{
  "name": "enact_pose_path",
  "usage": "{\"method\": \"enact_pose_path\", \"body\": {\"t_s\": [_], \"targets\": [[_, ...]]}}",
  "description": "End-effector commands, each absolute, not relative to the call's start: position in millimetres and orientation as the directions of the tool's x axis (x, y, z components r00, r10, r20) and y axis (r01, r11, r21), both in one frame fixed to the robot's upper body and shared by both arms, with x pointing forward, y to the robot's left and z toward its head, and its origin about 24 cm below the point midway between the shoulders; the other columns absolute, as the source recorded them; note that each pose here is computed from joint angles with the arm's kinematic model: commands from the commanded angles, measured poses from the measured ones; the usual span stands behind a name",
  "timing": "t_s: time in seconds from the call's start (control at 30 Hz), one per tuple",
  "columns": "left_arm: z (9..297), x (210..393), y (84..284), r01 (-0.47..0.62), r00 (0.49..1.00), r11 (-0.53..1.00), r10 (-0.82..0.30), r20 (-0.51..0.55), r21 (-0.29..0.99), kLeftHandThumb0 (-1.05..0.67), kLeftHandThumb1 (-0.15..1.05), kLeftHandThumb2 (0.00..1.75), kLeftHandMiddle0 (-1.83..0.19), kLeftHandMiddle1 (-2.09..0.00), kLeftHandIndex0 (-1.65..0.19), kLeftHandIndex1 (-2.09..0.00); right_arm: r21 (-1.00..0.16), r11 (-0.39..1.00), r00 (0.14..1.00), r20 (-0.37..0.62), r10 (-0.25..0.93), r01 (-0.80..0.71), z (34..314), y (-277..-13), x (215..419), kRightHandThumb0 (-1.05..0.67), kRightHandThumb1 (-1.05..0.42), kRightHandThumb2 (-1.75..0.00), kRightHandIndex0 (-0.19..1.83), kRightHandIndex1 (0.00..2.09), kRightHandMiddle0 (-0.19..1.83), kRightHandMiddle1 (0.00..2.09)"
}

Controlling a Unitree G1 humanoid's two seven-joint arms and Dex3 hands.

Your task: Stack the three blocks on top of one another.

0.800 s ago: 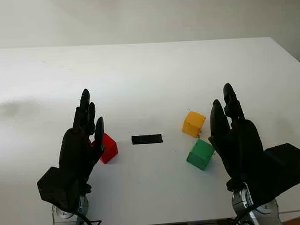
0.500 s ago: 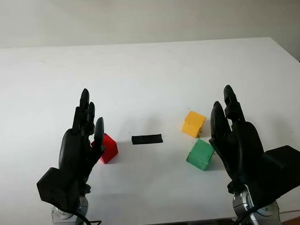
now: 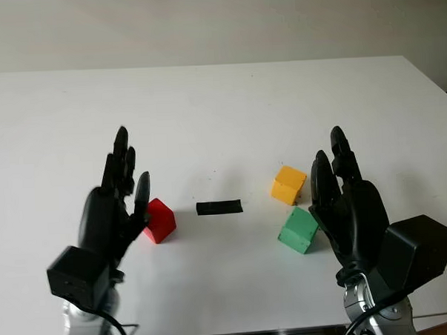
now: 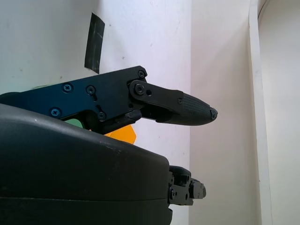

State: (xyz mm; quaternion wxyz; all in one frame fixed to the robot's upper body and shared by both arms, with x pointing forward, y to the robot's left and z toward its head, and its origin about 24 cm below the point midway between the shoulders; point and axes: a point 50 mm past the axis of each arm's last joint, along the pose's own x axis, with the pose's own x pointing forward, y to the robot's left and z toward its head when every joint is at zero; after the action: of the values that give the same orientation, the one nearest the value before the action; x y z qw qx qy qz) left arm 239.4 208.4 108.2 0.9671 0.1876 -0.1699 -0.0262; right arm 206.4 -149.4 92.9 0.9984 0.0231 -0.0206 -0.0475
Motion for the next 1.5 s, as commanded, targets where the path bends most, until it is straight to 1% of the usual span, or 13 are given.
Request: {"method": "enact_pose_path", "body": {"t_s": [0.0, 0.07, 0.13, 0.23, 0.33, 0.4, 0.53, 0.67, 0.77, 0.87, 1.03, 1.2, 1.47], "targets": [[133.5, 246.7, 215.7, -0.013, 0.903, 0.881, -0.193, 0.384, 0.473, -0.64, 1.05, 0.45, -0.09, -0.07, -0.11, -0.09, 0.048, 0.995, 0.993, 0.066, -0.094, 0.091, 97.4, -149.1, 208.7, -0.55, -1.05, -0.60, 0.01, 0.06, 0.01, 0.05], [147.6, 253.2, 224.7, 0.031, 0.888, 0.827, -0.280, 0.364, 0.561, -0.64, 1.05, 0.36, -0.10, -0.06, -0.17, -0.09, 0.043, 0.995, 0.993, 0.066, -0.095, 0.092, 97.8, -149.0, 208.4, -0.55, -1.05, -0.60, 0.01, 0.06, 0.01, 0.05], [159.5, 258.3, 231.8, 0.067, 0.881, 0.758, -0.350, 0.317, 0.649, -0.65, 1.05, 0.28, -0.10, -0.06, -0.22, -0.08, 0.040, 0.995, 0.993, 0.067, -0.097, 0.095, 98.2, -148.7, 207.9, -0.55, -1.05, -0.60, 0.01, 0.06, 0.01, 0.05], [184.0, 264.0, 237.3, 0.132, 0.856, 0.557, -0.482, 0.189, 0.820, -0.61, 1.05, 0.20, -0.10, -0.05, -0.25, -0.08, 0.023, 0.995, 0.992, 0.073, -0.103, 0.102, 99.1, -149.0, 207.2, -0.54, -1.05, -0.61, 0.02, 0.06, 0.01, 0.05], [201.1, 269.1, 237.7, 0.202, 0.826, 0.364, -0.562, 0.041, 0.909, -0.55, 1.04, 0.12, -0.09, -0.05, -0.26, -0.06, 0.024, 0.994, 0.991, 0.076, -0.110, 0.109, 99.5, -149.9, 207.2, -0.54, -1.05, -0.62, 0.02, 0.06, 0.01, 0.06], [208.0, 272.9, 235.8, 0.221, 0.805, 0.251, -0.592, -0.032, 0.942, -0.52, 1.02, 0.08, -0.08, -0.04, -0.27, -0.06, 0.023, 0.994, 0.991, 0.078, -0.110, 0.108, 99.8, -150.4, 207.4, -0.53, -1.05, -0.62, 0.02, 0.06, 0.01, 0.05], [213.2, 278.9, 228.1, 0.201, 0.779, 0.034, -0.612, -0.139, 0.979, -0.52, 0.98, 0.05, -0.07, -0.05, -0.30, -0.08, 0.031, 0.994, 0.991, 0.079, -0.108, 0.105, 99.9, -150.2, 208.4, -0.54, -1.05, -0.61, 0.01, 0.05, 0.00, 0.05], [212.0, 281.6, 219.5, 0.147, 0.756, -0.139, -0.622, -0.202, 0.979, -0.52, 0.92, 0.03, -0.08, -0.05, -0.31, -0.08, 0.028, 0.993, 0.990, 0.082, -0.118, 0.116, 100.5, -149.7, 208.7, -0.55, -1.05, -0.61, 0.02, 0.06, 0.01, 0.06], [209.9, 282.8, 216.4, 0.118, 0.737, -0.232, -0.631, -0.242, 0.966, -0.51, 0.91, 0.04, -0.04, -0.03, -0.28, -0.06, 0.018, 0.993, 0.989, 0.084, -0.118, 0.117, 100.6, -149.9, 208.4, -0.55, -1.05, -0.61, 0.02, 0.06, 0.02, 0.06], [208.3, 283.4, 214.6, 0.096, 0.721, -0.302, -0.636, -0.275, 0.949, -0.52, 0.91, 0.04, 0.02, -0.01, -0.24, -0.04, 0.037, 0.992, 0.989, 0.075, -0.126, 0.124, 100.0, -150.1, 207.4, -0.55, -1.05, -0.60, 0.02, 0.06, 0.02, 0.06], [205.4, 281.7, 210.4, 0.123, 0.708, -0.386, -0.611, -0.353, 0.914, -0.52, 0.91, 0.05, 0.17, -0.01, -0.17, -0.02, 0.028, 0.992, 0.989, 0.079, -0.122, 0.120, 99.9, -149.4, 207.3, -0.55, -1.05, -0.61, 0.02, 0.05, 0.01, 0.05], [198.0, 279.0, 211.2, 0.134, 0.694, -0.398, -0.616, -0.373, 0.907, -0.53, 0.91, 0.05, 0.19, -0.02, -0.18, -0.03, 0.021, 0.993, 0.990, 0.081, -0.116, 0.115, 100.0, -148.7, 206.9, -0.55, -1.05, -0.61, 0.02, 0.05, 0.01, 0.05], [175.6, 277.7, 214.8, 0.145, 0.670, -0.382, -0.641, -0.375, 0.913, -0.61, 0.91, 0.06, 0.19, -0.04, -0.21, -0.05, 0.022, 0.993, 0.990, 0.078, -0.116, 0.115, 100.1, -147.7, 206.3, -0.54, -1.05, -0.62, 0.02, 0.05, 0.01, 0.05]]}}
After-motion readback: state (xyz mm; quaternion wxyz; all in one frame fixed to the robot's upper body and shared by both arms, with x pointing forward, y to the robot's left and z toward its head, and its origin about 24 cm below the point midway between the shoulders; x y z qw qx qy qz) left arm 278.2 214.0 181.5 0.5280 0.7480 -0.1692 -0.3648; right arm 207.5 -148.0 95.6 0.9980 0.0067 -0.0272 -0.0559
